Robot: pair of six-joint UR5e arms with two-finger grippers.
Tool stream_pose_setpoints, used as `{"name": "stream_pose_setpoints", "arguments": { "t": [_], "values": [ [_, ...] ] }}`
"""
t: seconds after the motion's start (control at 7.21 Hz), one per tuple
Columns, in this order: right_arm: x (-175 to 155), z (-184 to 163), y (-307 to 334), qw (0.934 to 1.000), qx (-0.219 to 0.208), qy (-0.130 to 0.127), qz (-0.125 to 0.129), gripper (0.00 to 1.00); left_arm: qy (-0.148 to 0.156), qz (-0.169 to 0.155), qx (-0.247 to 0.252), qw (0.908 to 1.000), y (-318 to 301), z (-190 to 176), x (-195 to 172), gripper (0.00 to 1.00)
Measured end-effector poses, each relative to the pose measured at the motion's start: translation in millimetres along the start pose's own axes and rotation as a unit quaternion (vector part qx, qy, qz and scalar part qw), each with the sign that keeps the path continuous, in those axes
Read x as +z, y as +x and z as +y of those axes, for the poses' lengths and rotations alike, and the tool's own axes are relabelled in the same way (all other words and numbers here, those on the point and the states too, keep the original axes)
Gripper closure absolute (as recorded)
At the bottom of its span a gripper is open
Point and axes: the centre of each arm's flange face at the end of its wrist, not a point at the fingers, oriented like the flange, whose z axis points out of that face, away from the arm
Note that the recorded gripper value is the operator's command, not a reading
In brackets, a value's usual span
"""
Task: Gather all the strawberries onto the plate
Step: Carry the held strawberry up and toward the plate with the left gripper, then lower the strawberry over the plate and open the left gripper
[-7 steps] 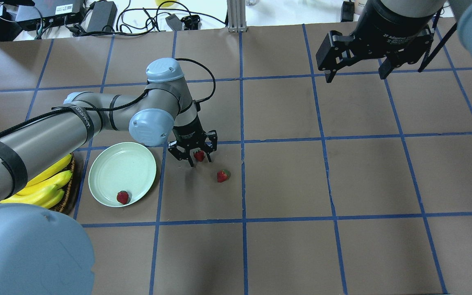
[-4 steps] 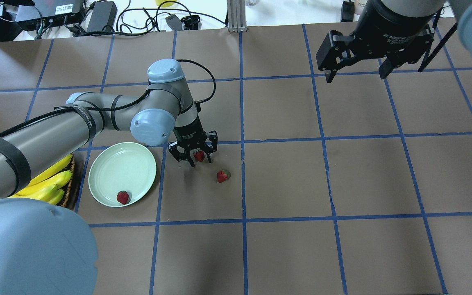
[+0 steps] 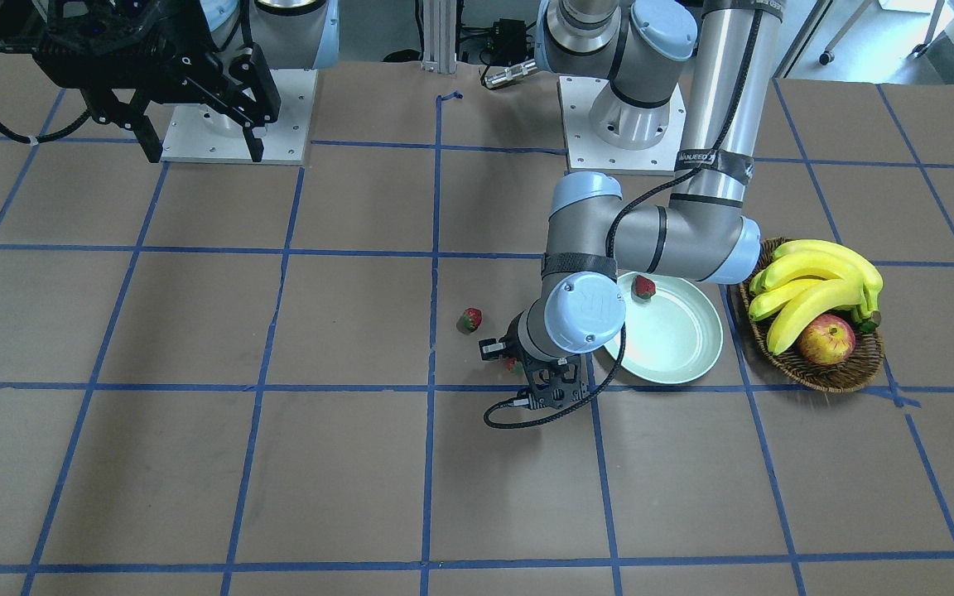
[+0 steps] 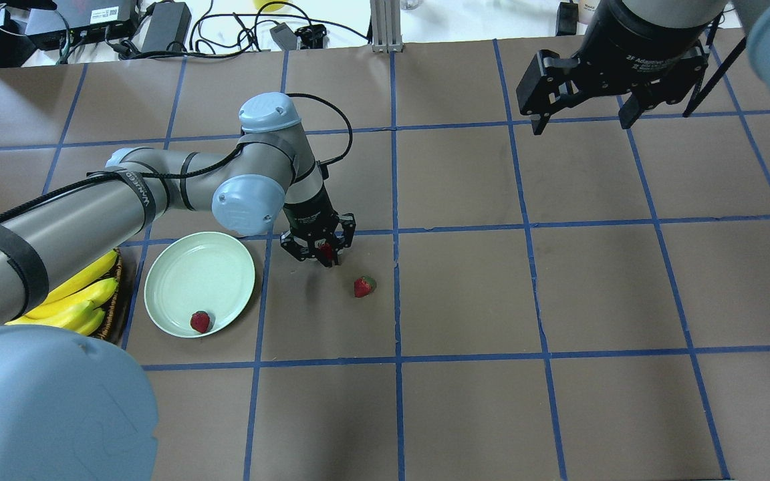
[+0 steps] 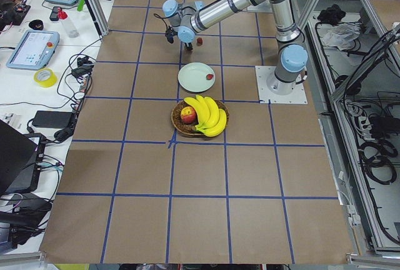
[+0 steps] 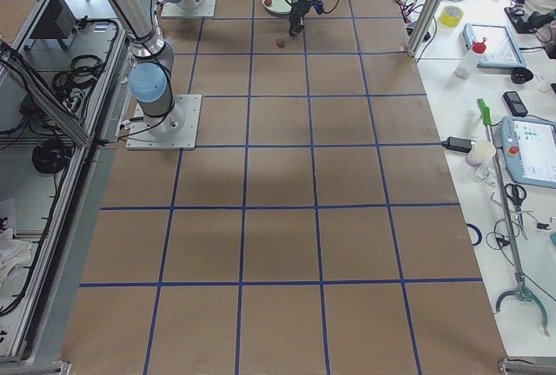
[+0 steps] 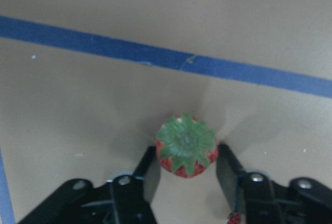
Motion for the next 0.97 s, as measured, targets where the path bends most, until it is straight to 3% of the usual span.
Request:
{"name": "stream_pose_setpoints", "arguments": {
  "t": [0.56,0.97],
  "values": [
    [0,0,0,1.0000,0.000,0.000,0.000,0.00,0.016,0.008,-0.024,0.9996,-34,-13,-41,1.00],
    [0,0,0,1.0000,0.000,0.000,-0.001,0.00,-0.010,-0.017,-0.027,0.9994,-116,-16,-84,1.00]
  ]
}}
